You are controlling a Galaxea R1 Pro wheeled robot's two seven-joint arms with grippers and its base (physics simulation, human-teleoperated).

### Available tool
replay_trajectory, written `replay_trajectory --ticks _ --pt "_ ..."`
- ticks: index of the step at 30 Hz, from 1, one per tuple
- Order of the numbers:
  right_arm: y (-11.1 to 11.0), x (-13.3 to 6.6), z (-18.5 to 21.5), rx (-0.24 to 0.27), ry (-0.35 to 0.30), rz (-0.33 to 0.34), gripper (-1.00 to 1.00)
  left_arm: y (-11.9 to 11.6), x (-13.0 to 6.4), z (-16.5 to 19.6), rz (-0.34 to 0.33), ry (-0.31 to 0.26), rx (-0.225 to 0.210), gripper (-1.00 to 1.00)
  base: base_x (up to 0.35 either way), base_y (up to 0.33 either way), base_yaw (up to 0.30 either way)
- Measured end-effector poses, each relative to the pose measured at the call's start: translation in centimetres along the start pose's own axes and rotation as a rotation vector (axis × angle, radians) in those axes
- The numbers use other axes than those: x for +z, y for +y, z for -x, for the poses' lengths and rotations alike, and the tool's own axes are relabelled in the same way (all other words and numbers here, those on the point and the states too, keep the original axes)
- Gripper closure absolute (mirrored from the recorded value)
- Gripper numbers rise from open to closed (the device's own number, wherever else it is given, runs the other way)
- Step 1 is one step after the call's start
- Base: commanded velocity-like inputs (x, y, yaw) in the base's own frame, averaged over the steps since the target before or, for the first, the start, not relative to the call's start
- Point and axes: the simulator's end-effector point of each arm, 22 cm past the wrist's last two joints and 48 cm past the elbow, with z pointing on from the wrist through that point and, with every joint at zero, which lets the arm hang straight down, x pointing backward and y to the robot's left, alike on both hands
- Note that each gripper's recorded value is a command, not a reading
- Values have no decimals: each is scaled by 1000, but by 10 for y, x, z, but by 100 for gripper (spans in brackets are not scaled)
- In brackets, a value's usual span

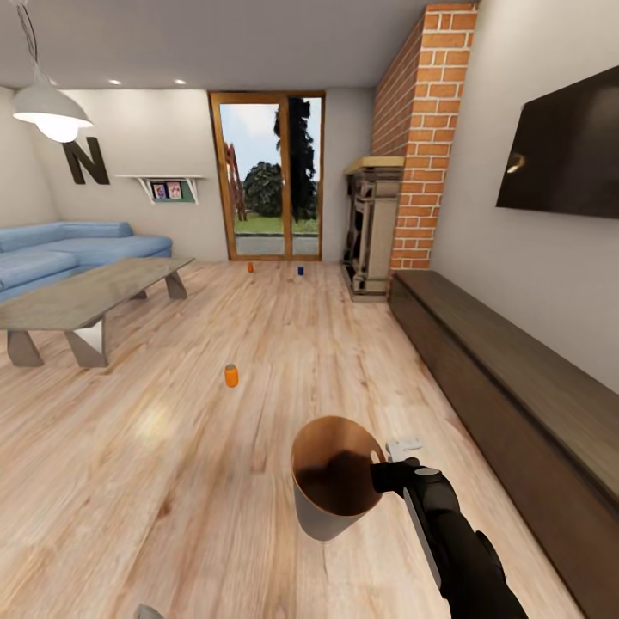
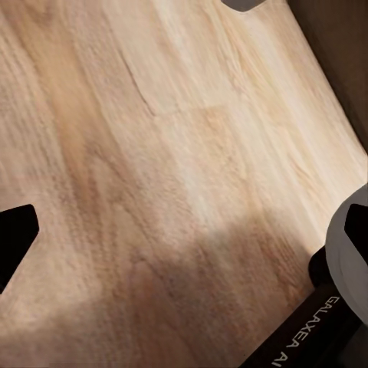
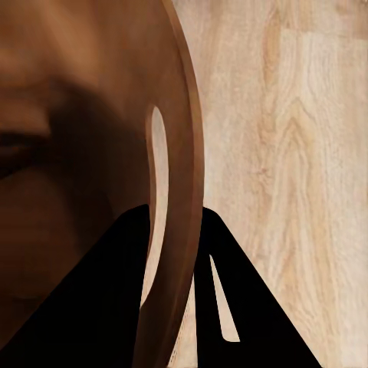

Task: Put the three can of soda from the living room inside the tash can in the kitchen.

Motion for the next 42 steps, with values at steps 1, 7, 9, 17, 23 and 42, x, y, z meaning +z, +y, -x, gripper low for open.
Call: replay_trajectory --ticks 1,7,9,17,23,42 --pt "0 0 0 -1 0 -1 100 0 0 0 0 0 0 -100 337 98 29" --pt "0 0 0 -1 1 -1 100 0 0 0 0 1 0 -100 337 98 137" --pt "0 0 -1 0 1 0 100 0 0 -1 -1 1 0 -100 337 98 120" --pt "0 0 -1 2 1 2 100 0 0 -1 0 1 -1 -100 337 98 16" --pt "0 0 -1 0 1 0 100 0 0 -1 0 2 -1 -100 337 98 1" --pt "1 0 0 3 1 5 100 0 0 0 -1 1 0 -100 337 98 -13"
